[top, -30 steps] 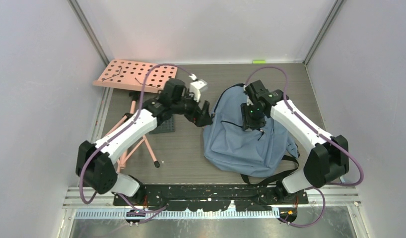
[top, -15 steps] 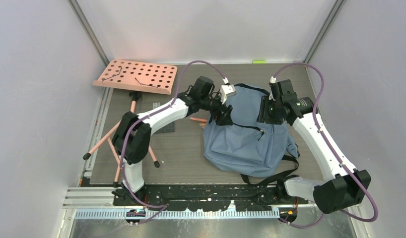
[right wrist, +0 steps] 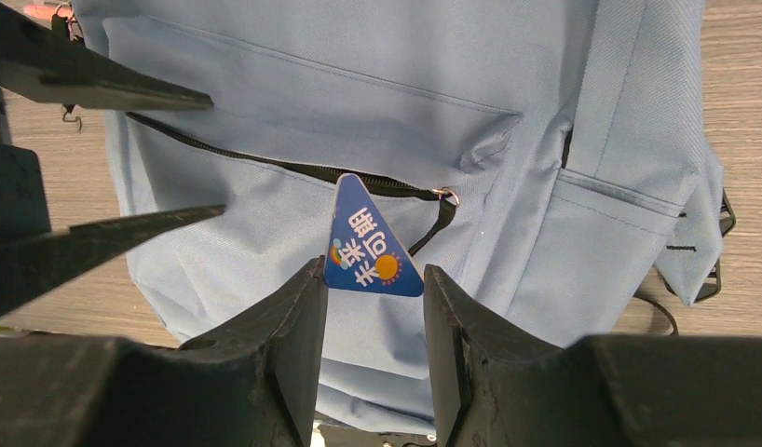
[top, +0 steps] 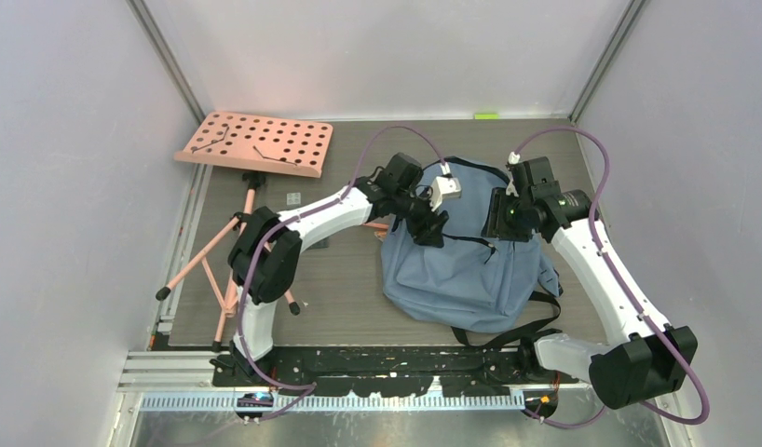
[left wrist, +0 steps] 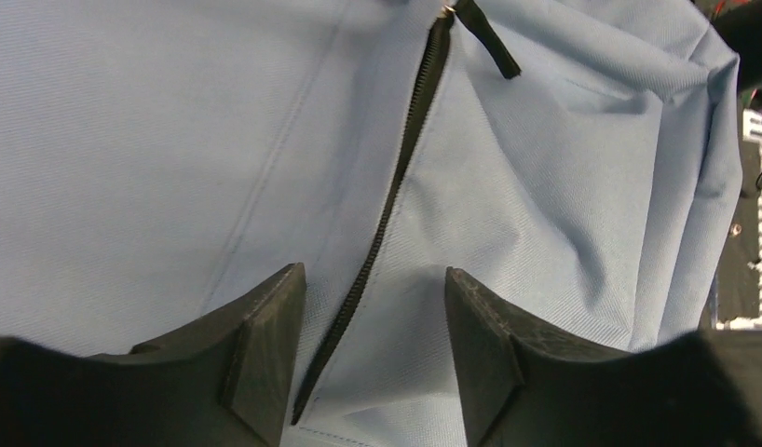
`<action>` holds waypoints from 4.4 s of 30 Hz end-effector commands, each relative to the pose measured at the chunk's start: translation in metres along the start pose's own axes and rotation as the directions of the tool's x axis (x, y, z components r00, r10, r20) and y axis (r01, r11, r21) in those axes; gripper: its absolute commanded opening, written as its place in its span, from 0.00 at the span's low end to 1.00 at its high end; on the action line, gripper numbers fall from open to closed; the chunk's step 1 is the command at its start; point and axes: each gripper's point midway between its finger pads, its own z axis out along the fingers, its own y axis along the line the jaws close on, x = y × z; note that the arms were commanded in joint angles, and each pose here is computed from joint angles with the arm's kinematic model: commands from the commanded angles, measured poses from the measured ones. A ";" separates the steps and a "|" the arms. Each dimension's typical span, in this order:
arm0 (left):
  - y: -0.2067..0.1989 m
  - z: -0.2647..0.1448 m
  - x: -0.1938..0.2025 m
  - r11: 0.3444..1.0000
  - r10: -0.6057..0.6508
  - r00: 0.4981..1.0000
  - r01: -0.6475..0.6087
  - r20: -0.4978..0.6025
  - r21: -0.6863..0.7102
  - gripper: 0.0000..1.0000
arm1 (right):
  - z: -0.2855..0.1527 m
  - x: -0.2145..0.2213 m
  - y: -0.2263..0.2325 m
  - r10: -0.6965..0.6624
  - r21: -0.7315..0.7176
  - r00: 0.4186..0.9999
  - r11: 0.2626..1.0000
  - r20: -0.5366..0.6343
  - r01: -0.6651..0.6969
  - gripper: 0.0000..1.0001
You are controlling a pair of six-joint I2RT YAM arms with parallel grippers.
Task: Pack the student bag
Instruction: Place the personal item in the student bag.
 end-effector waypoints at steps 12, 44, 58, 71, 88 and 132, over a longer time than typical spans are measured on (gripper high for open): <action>-0.017 -0.013 0.007 0.995 0.061 0.995 -0.067 -0.078 -0.070 0.05 | 0.002 -0.006 0.018 -0.010 -0.095 1.000 0.995 -0.010 0.009 0.35; -0.043 -0.044 -0.029 0.982 0.158 0.987 -0.156 0.013 -0.106 0.00 | 0.079 -0.005 0.084 -0.187 -0.283 0.947 0.953 -0.262 0.110 0.34; -0.038 -0.049 -0.028 0.973 0.184 0.983 -0.184 -0.007 -0.139 0.00 | 0.050 0.060 0.102 -0.324 -0.476 0.837 0.875 -0.441 0.088 0.36; -0.037 -0.050 -0.026 0.971 0.190 0.982 -0.190 -0.017 -0.143 0.00 | 0.041 0.040 0.106 -0.297 -0.438 0.884 0.891 -0.360 0.121 0.71; -0.038 -0.054 -0.025 0.967 0.210 0.977 -0.211 -0.024 -0.146 0.00 | 0.065 -0.001 0.110 -0.203 -0.355 0.947 0.929 -0.249 0.106 0.47; -0.019 -0.122 -0.027 0.897 -0.100 0.992 0.124 0.080 -0.423 0.87 | -0.018 -0.064 0.082 -0.228 -0.163 0.950 0.950 0.213 0.265 0.72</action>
